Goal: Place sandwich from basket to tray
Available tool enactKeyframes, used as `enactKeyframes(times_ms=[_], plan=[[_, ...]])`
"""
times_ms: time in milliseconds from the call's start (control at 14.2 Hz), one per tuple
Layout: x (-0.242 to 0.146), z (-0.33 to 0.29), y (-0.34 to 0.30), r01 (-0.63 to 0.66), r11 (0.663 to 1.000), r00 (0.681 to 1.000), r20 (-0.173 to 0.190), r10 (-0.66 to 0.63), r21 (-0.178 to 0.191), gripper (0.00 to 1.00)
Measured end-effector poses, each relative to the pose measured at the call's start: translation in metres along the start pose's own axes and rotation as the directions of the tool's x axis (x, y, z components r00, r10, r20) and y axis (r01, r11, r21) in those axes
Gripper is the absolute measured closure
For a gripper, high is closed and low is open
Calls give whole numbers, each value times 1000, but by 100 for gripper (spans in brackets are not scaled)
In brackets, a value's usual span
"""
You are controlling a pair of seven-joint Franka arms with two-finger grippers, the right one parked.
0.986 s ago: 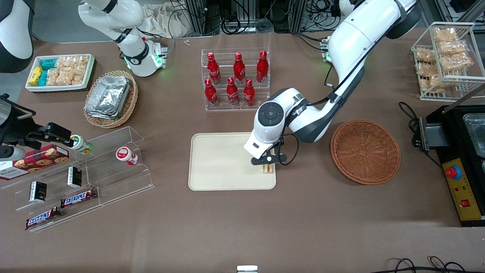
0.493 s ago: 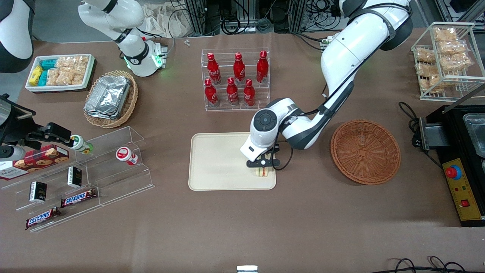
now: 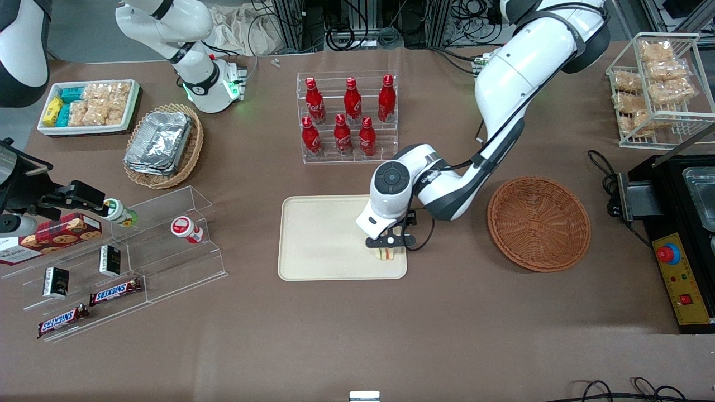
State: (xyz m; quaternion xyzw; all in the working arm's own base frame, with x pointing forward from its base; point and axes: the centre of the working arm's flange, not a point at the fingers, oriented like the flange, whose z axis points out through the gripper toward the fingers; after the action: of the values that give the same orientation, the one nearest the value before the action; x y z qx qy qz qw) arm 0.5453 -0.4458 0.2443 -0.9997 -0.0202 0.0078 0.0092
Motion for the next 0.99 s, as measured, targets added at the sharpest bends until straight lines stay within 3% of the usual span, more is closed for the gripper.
enactKeyframes(times_ms=[141, 282, 493, 634, 775, 986], plan=[[15, -37, -18, 33, 999, 999, -28, -32, 25, 0], [29, -91, -42, 75, 996, 994, -79, -72, 42, 0], [35, -176, -81, 149, 988, 982, -127, -143, 42, 0], [37, -221, -116, 142, 989, 985, -100, -139, 26, 0], [44, -253, -159, 149, 988, 987, -49, -150, -31, 0], [41, -271, -212, 122, 992, 991, -41, -123, -30, 0]])
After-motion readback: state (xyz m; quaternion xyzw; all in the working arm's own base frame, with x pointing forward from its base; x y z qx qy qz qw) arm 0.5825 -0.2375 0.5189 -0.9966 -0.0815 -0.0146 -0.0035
